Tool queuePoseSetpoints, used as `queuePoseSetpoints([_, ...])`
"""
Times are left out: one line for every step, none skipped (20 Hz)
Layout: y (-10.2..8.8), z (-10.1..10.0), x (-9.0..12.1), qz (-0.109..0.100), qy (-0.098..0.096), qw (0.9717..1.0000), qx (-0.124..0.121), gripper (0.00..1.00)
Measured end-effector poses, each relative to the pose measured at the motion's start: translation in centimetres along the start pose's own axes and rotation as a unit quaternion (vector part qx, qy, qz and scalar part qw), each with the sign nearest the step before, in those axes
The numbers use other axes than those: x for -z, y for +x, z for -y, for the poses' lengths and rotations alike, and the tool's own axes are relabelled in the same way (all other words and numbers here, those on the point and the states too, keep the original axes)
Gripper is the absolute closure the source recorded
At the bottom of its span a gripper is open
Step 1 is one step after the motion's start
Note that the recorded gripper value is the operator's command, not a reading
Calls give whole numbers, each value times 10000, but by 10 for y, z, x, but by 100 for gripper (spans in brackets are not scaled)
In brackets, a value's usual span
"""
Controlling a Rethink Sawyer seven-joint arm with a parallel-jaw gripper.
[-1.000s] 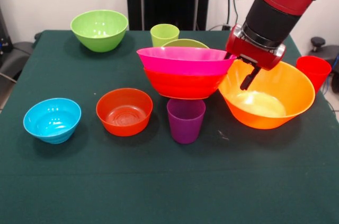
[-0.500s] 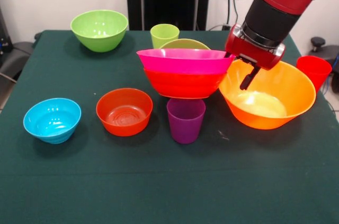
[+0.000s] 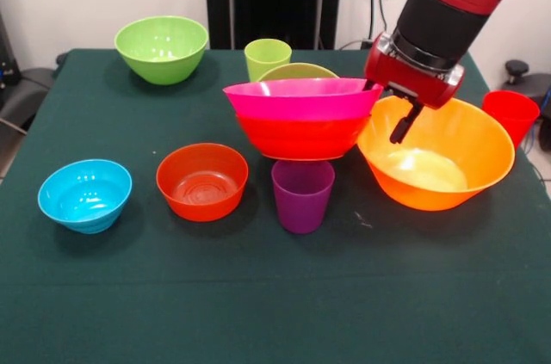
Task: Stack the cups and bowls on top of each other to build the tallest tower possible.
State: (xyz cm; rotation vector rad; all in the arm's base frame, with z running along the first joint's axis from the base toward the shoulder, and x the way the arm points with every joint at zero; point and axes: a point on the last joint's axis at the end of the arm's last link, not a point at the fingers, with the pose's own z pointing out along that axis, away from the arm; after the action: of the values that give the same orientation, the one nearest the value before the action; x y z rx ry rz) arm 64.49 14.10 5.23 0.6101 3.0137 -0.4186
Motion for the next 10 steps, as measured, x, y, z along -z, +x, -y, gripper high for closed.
queuePoseSetpoints([-2, 1, 3, 18, -20, 10000, -20, 0])
queuePoseSetpoints([-4, 2, 6, 30, -34, 10000, -33, 0])
queuePoseSetpoints([-9, 5, 15, 65, -90, 9999, -82, 0])
queuePoseSetpoints([-10, 6, 19, 72, -107, 9999, -99, 0])
queuePoseSetpoints([-12, 7, 25, 82, -133, 9998, -126, 0])
queuePoseSetpoints([-13, 8, 27, 84, -143, 9998, -136, 0])
queuePoseSetpoints([-17, 11, 37, 98, -187, 9996, -177, 0])
queuePoseSetpoints([-18, 11, 40, 103, -205, 9996, -192, 0])
queuePoseSetpoints([-22, 13, 49, 122, -246, 9994, -224, 0])
queuePoseSetpoints([-23, 14, 52, 132, -264, 9993, -237, 0])
